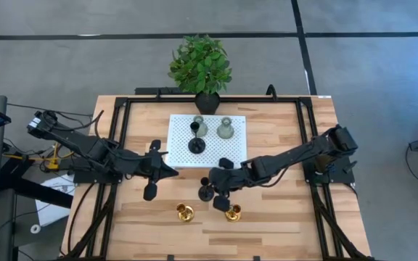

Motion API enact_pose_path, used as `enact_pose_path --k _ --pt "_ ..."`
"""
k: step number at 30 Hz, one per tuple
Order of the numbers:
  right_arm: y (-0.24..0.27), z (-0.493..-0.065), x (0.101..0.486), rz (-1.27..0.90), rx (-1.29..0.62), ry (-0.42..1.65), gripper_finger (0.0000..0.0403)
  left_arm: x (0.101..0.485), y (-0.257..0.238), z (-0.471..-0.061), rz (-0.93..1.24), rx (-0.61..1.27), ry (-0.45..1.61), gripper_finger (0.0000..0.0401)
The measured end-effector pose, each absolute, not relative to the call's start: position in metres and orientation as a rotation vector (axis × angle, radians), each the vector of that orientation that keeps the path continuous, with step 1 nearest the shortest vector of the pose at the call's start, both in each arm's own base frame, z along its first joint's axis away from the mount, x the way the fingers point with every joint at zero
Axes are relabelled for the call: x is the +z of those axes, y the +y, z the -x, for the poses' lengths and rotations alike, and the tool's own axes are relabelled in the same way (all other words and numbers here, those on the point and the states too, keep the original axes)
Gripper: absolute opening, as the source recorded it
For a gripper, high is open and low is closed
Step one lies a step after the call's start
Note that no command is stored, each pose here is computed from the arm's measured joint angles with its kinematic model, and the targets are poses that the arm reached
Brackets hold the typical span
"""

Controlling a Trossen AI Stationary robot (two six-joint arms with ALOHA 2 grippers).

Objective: Pick & Place candle stick holders
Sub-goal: Put the black candle holder on the shelf

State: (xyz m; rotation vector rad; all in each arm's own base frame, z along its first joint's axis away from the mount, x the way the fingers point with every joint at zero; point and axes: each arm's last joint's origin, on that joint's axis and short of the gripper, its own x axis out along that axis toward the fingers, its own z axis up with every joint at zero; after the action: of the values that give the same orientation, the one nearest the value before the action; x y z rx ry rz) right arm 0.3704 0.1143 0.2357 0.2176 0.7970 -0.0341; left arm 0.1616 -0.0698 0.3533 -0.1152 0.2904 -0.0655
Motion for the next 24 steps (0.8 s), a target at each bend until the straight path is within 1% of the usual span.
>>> enact_pose_path --k 3,5,15,18,21,24 --pt "0.118 -0.37 0.237 -0.216 -0.024 0.789 0.0003 0.353 -0.07 -0.162 0.117 -0.065 0.29 0.0003" --pt "0.119 -0.371 0.239 -0.217 -0.019 0.782 0.0017 0.353 -0.07 -0.162 0.117 -0.065 0.291 0.0003" --pt "0.115 -0.373 0.238 -0.261 -0.06 0.78 0.015 0.353 -0.07 -0.162 0.118 -0.065 0.291 0.0003" --pt "0.114 -0.374 0.238 -0.265 -0.065 0.774 0.0184 0.353 -0.07 -0.162 0.118 -0.065 0.291 0.0003" --pt "0.112 -0.377 0.241 -0.28 -0.061 0.736 0.0206 0.353 -0.07 -0.162 0.118 -0.065 0.291 0.0003" --pt "0.112 -0.38 0.244 -0.293 -0.053 0.695 0.0211 0.353 -0.07 -0.162 0.118 -0.065 0.291 0.0003"
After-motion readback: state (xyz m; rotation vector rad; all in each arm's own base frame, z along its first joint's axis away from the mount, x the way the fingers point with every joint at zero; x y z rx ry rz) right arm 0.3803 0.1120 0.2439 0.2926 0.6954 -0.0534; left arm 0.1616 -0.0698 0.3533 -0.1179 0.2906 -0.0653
